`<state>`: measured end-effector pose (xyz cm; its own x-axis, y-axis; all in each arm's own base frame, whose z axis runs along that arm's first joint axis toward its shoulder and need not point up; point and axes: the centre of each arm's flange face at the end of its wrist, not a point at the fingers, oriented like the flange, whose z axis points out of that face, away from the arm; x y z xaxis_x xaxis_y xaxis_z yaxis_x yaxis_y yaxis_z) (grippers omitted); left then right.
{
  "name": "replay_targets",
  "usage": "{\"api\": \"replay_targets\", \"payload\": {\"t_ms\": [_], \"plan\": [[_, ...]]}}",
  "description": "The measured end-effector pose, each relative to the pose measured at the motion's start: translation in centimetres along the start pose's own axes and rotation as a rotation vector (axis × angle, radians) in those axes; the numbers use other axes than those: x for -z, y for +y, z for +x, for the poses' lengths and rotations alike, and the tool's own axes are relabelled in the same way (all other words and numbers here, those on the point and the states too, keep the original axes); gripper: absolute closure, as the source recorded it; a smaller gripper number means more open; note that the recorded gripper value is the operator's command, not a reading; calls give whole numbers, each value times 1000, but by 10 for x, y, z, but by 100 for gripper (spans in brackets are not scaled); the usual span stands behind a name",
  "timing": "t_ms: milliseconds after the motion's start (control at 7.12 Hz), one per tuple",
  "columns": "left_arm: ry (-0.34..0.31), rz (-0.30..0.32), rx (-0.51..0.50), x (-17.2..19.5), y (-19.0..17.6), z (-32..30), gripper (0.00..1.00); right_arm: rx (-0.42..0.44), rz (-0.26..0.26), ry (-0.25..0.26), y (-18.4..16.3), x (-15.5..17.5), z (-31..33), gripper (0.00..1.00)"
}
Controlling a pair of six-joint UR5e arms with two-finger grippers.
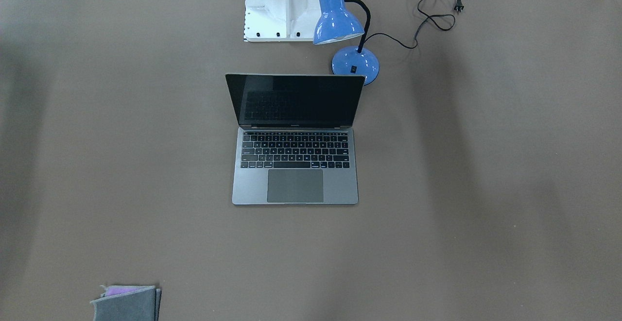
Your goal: Close laptop
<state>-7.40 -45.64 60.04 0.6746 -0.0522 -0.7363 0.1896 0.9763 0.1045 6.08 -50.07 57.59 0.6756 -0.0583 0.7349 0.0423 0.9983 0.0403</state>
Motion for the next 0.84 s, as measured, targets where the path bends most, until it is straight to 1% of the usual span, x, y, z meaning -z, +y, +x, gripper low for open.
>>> {"api": "replay_targets", "payload": {"t_ms": [140,281,421,562,702,843], "plan": [[7,0,-9,-2,-16,19,1,25,1,-18,-9,0,-17,0],[15,-24,-40,-17,-31,45,1,50,-2,-33,-19,-3,-35,0],[26,-52,-68,-36,-46,73,2,75,-8,-48,-33,-6,-60,2],[42,-69,-66,-50,-60,106,6,80,-10,-69,-47,-10,-93,23],[66,-81,-35,-61,-73,154,31,50,-3,-89,-60,-14,-128,41],[103,-85,8,-72,-79,210,69,-1,5,-110,-67,-24,-162,60]]}}
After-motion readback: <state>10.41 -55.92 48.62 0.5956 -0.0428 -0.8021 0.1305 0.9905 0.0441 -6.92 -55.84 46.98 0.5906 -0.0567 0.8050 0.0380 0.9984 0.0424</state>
